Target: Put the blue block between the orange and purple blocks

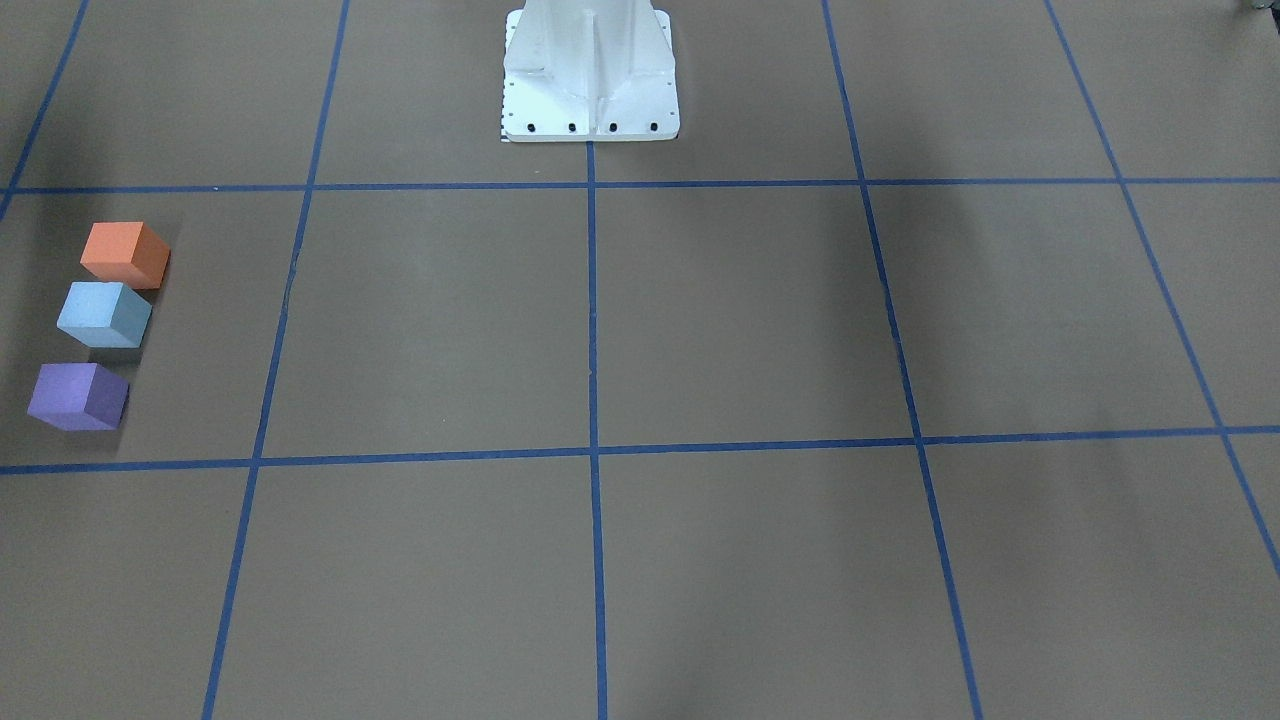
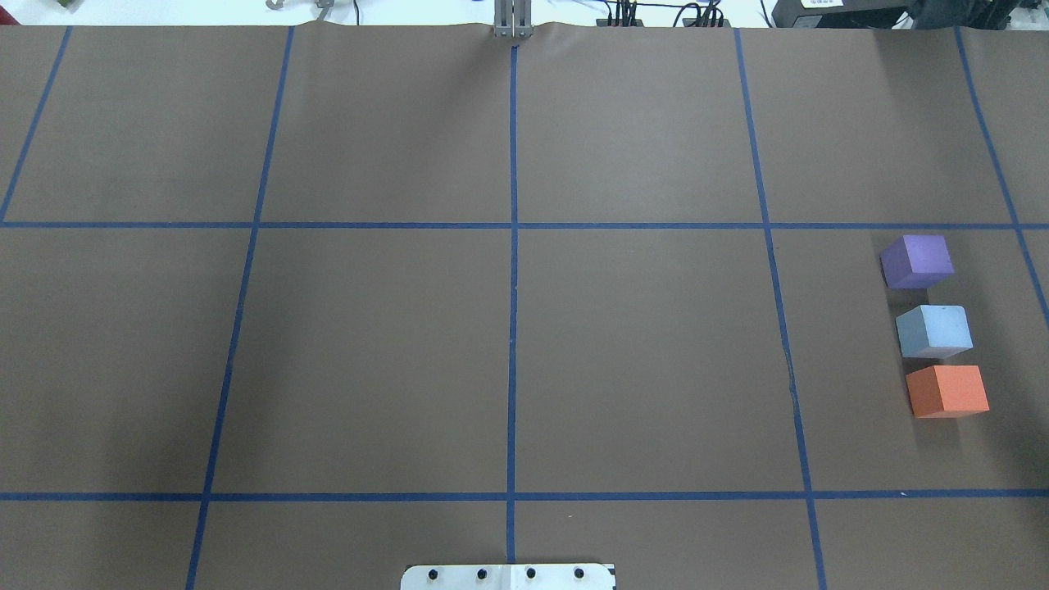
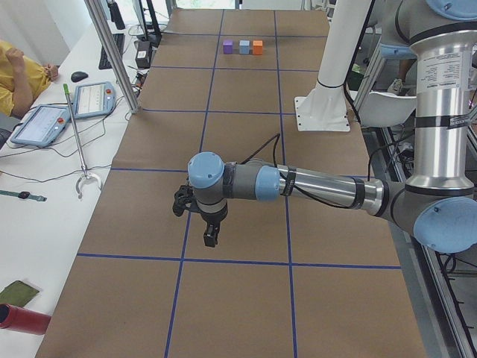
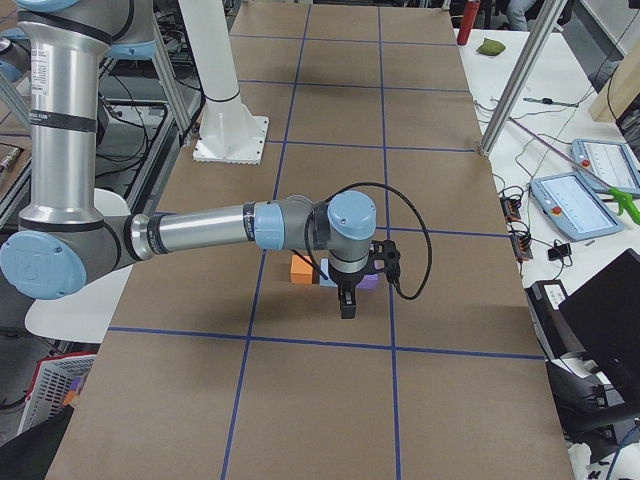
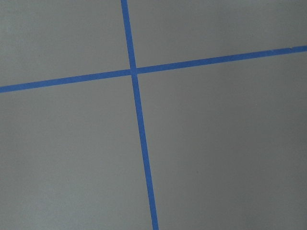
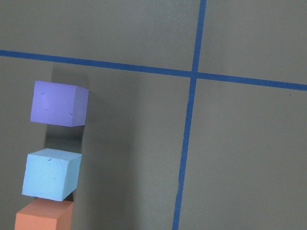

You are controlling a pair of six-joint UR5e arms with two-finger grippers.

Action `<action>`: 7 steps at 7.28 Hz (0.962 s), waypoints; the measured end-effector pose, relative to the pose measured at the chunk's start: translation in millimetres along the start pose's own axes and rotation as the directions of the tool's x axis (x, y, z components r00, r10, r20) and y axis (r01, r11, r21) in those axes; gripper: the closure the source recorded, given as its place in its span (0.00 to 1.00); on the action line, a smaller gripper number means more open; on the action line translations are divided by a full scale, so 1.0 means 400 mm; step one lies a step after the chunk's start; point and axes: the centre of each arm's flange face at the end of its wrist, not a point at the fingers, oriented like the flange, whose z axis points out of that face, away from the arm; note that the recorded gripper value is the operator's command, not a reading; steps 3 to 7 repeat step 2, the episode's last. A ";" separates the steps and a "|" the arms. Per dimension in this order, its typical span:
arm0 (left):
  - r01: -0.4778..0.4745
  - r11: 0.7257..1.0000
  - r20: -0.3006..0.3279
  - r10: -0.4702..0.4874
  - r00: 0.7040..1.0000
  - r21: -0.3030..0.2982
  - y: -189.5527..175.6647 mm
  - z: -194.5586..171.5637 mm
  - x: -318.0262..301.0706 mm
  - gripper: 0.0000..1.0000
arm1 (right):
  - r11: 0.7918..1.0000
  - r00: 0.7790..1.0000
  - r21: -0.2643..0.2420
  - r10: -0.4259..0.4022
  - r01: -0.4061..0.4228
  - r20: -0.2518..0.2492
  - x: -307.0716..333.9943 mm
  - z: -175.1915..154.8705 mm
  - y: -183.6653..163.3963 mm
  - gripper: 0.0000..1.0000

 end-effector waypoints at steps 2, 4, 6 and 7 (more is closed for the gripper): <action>-0.023 1.000 0.003 0.023 1.000 0.021 -0.007 -0.006 0.005 0.00 | 1.000 1.000 0.007 -0.006 0.006 0.000 -0.008 -0.007 -0.005 0.00; -0.023 1.000 0.003 0.023 1.000 0.021 -0.007 -0.006 0.005 0.00 | 1.000 1.000 0.007 -0.006 0.006 0.000 -0.008 -0.007 -0.005 0.00; -0.023 1.000 0.003 0.023 1.000 0.021 -0.007 -0.006 0.005 0.00 | 1.000 1.000 0.007 -0.006 0.006 0.000 -0.008 -0.007 -0.005 0.00; -0.023 1.000 0.003 0.023 1.000 0.021 -0.007 -0.006 0.005 0.00 | 1.000 1.000 0.007 -0.006 0.006 0.000 -0.008 -0.007 -0.005 0.00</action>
